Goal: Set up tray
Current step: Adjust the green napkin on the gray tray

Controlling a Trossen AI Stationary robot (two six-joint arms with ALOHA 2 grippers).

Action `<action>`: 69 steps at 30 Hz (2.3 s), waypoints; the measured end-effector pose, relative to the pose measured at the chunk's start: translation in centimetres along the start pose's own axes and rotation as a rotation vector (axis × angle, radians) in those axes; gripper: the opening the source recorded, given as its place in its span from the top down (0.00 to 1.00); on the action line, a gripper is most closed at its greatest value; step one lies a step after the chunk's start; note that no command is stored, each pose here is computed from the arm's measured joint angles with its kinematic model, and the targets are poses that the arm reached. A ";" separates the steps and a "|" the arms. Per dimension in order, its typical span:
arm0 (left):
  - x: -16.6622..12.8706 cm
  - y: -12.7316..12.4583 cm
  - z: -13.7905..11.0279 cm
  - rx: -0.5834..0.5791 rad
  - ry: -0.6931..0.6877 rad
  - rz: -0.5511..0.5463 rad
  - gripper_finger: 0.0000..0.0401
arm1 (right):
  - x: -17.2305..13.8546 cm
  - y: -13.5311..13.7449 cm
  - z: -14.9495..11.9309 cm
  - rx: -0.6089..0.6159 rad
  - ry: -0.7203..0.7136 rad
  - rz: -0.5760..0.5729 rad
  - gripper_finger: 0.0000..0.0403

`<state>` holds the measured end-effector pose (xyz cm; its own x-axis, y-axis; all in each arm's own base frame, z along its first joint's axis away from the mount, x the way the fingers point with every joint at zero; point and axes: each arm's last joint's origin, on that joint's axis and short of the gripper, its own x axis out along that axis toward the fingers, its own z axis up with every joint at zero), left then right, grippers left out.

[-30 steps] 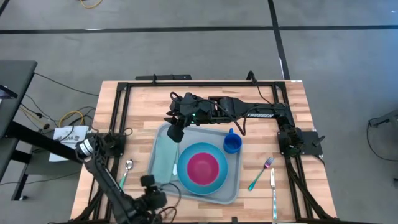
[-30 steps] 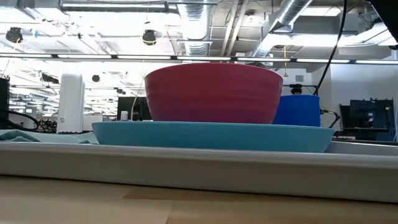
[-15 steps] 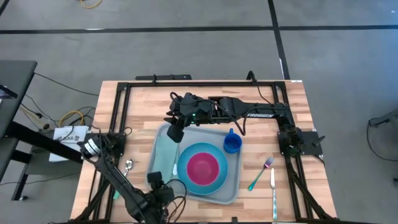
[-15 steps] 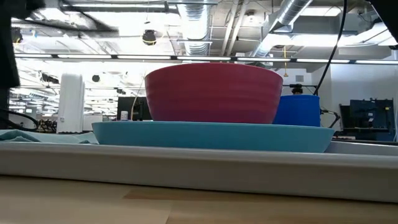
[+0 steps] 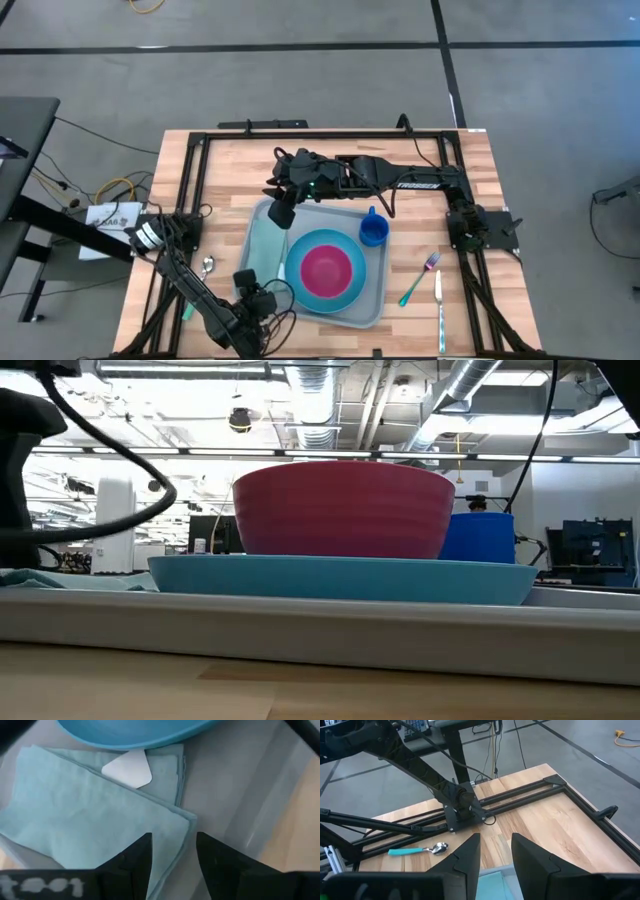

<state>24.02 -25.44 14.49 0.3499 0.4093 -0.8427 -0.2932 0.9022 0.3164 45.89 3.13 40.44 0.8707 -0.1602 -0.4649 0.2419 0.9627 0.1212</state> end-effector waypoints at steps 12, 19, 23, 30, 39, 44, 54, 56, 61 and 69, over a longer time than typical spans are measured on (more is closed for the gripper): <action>1.1 0.3 0.2 -0.011 -0.020 0.007 0.64 | 0.0 0.0 0.0 0.000 0.000 0.000 0.75; 1.9 0.3 -0.1 -0.011 -0.016 -0.021 0.64 | 0.0 0.0 0.0 0.000 0.000 0.000 0.75; 1.9 0.2 -0.1 -0.011 -0.012 -0.024 0.64 | 0.0 0.0 0.0 0.000 0.000 0.000 0.75; 1.9 0.3 0.1 -0.014 -0.022 -0.014 0.69 | 0.0 0.0 0.0 0.000 0.000 0.000 0.75; 1.6 0.3 0.9 -0.058 -0.026 -0.026 0.97 | 0.0 0.0 0.0 0.000 0.000 0.000 0.75; 0.7 0.0 1.9 -0.073 -0.059 -0.029 0.99 | 0.0 0.0 0.0 0.000 0.000 0.000 0.75; 1.6 0.6 4.0 -0.145 -0.133 -0.013 0.99 | 0.0 0.0 0.0 0.000 0.000 0.000 0.75; 1.9 0.6 4.5 -0.138 -0.111 -0.046 0.99 | 0.0 0.0 0.0 0.000 0.000 0.000 0.75; 2.4 0.6 5.4 -0.097 -0.058 -0.128 0.98 | 0.0 0.0 0.0 0.000 0.000 0.000 0.75; 2.4 0.5 5.4 -0.024 -0.055 -0.138 0.87 | 0.0 0.0 0.0 0.000 0.000 0.000 0.75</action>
<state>29.54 -23.23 14.97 0.4364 0.2889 -0.8521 -0.2601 0.9471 0.1879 45.89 3.13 40.44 0.8707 -0.1603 -0.4650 0.2419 0.9627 0.1212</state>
